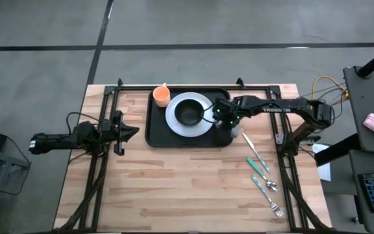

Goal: Set up tray
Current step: Put the gray napkin on the black serving tray to the right of the white plate

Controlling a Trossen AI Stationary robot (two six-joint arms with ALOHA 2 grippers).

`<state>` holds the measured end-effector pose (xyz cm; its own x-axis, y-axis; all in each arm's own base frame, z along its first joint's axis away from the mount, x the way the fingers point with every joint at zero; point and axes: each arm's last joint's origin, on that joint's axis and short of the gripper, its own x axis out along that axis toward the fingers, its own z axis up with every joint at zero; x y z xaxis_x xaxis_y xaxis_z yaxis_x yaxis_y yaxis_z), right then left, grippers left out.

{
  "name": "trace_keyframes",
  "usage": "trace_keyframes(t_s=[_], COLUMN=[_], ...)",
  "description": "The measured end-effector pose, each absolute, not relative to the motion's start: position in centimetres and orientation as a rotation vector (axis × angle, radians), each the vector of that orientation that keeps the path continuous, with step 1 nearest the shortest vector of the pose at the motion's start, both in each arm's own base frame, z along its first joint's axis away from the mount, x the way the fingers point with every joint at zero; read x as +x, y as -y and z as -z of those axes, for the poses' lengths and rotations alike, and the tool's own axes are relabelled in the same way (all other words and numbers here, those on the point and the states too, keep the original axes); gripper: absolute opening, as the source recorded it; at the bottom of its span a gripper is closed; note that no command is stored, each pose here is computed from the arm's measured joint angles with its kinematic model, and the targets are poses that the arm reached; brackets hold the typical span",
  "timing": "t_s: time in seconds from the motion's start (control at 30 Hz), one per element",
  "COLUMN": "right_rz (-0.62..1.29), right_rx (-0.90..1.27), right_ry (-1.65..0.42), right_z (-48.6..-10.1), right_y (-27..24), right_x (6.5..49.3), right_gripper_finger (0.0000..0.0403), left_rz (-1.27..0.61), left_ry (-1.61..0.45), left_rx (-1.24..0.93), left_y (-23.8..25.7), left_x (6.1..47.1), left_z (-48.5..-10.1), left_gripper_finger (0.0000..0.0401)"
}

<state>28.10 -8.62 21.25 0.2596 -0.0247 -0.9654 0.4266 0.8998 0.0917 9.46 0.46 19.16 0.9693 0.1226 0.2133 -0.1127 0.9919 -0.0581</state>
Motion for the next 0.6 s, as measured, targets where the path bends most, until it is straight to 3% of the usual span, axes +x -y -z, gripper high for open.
trace_keyframes(t_s=[0.33, 0.6], right_rz=[0.295, 0.504], right_rx=[0.309, 0.474], right_ry=[-1.214, -1.131], right_z=[-23.8, -23.1], right_y=[9.0, 11.4], right_x=[29.2, 28.6], right_gripper_finger=[0.0191, 0.0198], left_rz=[-0.119, -0.119], left_ry=[0.218, 0.219], left_rx=[-0.046, -0.046], left_y=[-0.5, -0.5], left_x=[9.5, 9.5], left_z=[-19.2, -19.2], left_gripper_finger=[0.0001, 0.0001])
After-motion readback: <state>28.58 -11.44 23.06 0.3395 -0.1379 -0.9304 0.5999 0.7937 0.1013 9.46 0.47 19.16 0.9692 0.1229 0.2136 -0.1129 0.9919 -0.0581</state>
